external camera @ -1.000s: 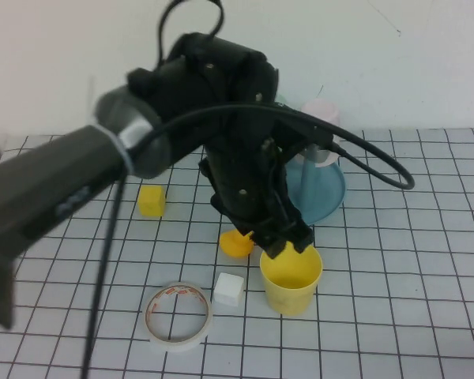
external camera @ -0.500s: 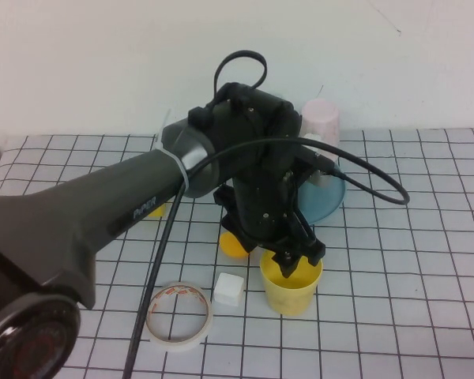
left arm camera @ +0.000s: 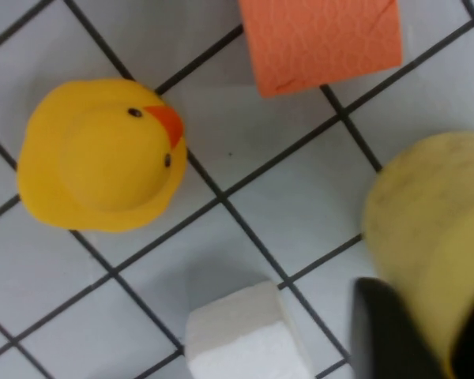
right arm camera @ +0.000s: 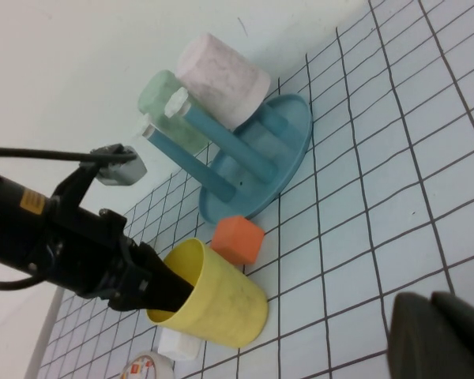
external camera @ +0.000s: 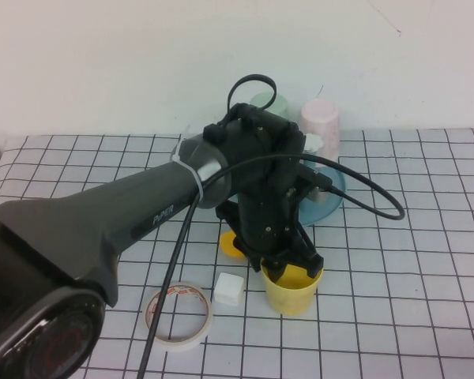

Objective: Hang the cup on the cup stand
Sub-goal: Pick up the cup from the table, then adjust the cup with two arms

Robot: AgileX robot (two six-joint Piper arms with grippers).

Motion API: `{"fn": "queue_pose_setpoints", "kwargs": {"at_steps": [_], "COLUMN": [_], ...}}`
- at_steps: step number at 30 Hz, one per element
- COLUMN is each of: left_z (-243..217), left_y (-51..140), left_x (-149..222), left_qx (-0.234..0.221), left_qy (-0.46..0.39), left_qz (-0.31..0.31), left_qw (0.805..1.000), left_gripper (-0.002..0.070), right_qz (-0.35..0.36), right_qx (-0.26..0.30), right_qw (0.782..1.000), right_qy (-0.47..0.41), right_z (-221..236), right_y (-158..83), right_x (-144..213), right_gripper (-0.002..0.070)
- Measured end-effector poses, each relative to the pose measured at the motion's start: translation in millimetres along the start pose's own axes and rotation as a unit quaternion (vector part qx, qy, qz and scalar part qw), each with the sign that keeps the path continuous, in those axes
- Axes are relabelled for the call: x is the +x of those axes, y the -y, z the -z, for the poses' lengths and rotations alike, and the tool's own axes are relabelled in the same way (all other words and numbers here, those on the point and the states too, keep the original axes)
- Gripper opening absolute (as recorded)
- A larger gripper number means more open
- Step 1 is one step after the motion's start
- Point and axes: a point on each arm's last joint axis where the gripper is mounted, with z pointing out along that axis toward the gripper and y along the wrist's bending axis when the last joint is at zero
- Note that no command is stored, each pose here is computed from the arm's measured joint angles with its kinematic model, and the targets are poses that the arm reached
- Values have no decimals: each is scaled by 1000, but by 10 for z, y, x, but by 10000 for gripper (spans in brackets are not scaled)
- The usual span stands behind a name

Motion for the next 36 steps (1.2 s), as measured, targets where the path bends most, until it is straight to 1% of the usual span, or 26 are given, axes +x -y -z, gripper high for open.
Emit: {"fn": "queue_pose_setpoints", "kwargs": {"at_steps": [2, 3, 5, 8, 11, 16, 17, 20, 23, 25, 27, 30, 32, 35, 36], "left_z": [0, 0, 2, 69, 241, 850, 1152, 1456, 1621, 1727, 1702, 1688, 1645, 1607, 1584], "left_y": [-7, -13, -30, -65, -101, -87, -81, -78, -77, -75, -75, -68, -62, -44, -39], "left_x": [0, 0, 0, 16, 31, 104, 189, 412, 712, 936, 1170, 1494, 1703, 1944, 1992], "left_qx": [-4, -7, -17, -36, -59, -60, -61, -63, -63, -63, -62, -59, -58, -63, -69], "left_qy": [0, 0, 0, -2, 12, 85, 128, 179, 236, 298, 347, 441, 504, 599, 620], "left_qz": [-2, -3, -7, -24, -37, -57, -67, -79, -88, -91, -95, -99, -104, -121, -131], "left_qw": [1000, 1000, 1000, 999, 998, 993, 988, 979, 966, 948, 931, 890, 855, 789, 770], "left_gripper": [113, 74, 32, 11, 6, 6, 6, 6, 6, 6, 6, 6, 6, 5, 5], "right_qz": [0, 0, 1, 1, 1, 1, 1, 1, 1, 1, 1, -11, -23, -47, -58], "right_qx": [0, 0, 0, 0, 0, 0, 0, 0, 0, 0, 0, -5, -11, -21, -26], "right_qw": [1000, 1000, 1000, 1000, 1000, 1000, 1000, 1000, 1000, 1000, 1000, 1000, 1000, 999, 998], "right_qy": [0, 0, 0, -1, -1, -1, -1, -1, -1, -1, -1, -2, -2, -3, -4], "right_z": [0, 0, 0, 0, 0, 0, 0, 0, 0, 0, 0, 0, 0, 1, 1], "right_y": [0, 0, 0, 0, 0, 0, 0, 0, 0, 0, 0, -9, -19, -39, -48], "right_x": [0, 0, 0, 2, 2, 2, 2, 2, 2, 2, 2, 3, 3, 3, 5], "right_gripper": [-1, -1, -1, -1, -1, -1, -1, -1, -1, -1, -1, -1, -1, -1, -1]}}
